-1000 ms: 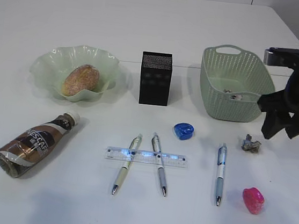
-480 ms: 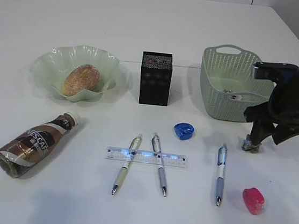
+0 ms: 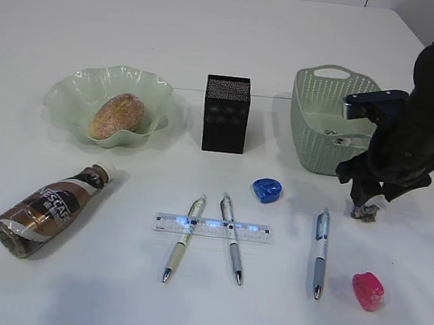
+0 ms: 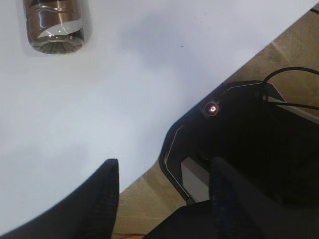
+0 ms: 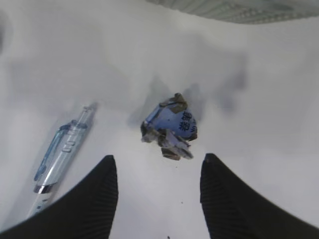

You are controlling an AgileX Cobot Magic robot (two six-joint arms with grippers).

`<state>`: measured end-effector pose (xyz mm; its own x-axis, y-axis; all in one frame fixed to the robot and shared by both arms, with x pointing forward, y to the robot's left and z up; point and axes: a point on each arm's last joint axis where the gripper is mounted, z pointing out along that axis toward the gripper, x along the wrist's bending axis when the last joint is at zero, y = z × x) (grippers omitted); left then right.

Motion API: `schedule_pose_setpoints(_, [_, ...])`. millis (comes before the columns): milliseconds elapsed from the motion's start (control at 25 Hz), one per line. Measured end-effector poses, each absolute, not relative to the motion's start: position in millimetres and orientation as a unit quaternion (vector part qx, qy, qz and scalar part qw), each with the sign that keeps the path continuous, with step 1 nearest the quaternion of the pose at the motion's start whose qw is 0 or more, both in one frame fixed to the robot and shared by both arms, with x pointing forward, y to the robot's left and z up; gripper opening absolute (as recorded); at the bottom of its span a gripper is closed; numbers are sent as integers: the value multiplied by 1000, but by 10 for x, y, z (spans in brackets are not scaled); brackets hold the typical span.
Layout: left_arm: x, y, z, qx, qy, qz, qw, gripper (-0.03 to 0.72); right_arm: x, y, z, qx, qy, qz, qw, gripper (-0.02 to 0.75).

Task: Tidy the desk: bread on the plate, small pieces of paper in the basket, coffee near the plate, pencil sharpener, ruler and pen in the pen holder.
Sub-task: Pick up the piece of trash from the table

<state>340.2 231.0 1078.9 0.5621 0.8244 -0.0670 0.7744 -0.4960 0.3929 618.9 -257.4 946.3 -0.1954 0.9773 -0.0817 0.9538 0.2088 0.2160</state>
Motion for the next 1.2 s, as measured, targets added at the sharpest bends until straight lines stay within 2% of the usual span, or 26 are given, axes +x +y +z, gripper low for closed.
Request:
schedule_pose_setpoints(720, [3411, 2305, 10793, 861, 463, 68, 198, 401, 6289, -2570, 9168, 629, 768, 56, 104, 425])
schedule_pose_setpoints(1200, [3412, 2305, 10794, 861, 463, 68, 199, 401, 6319, -2762, 9164, 655, 746, 65, 104, 426])
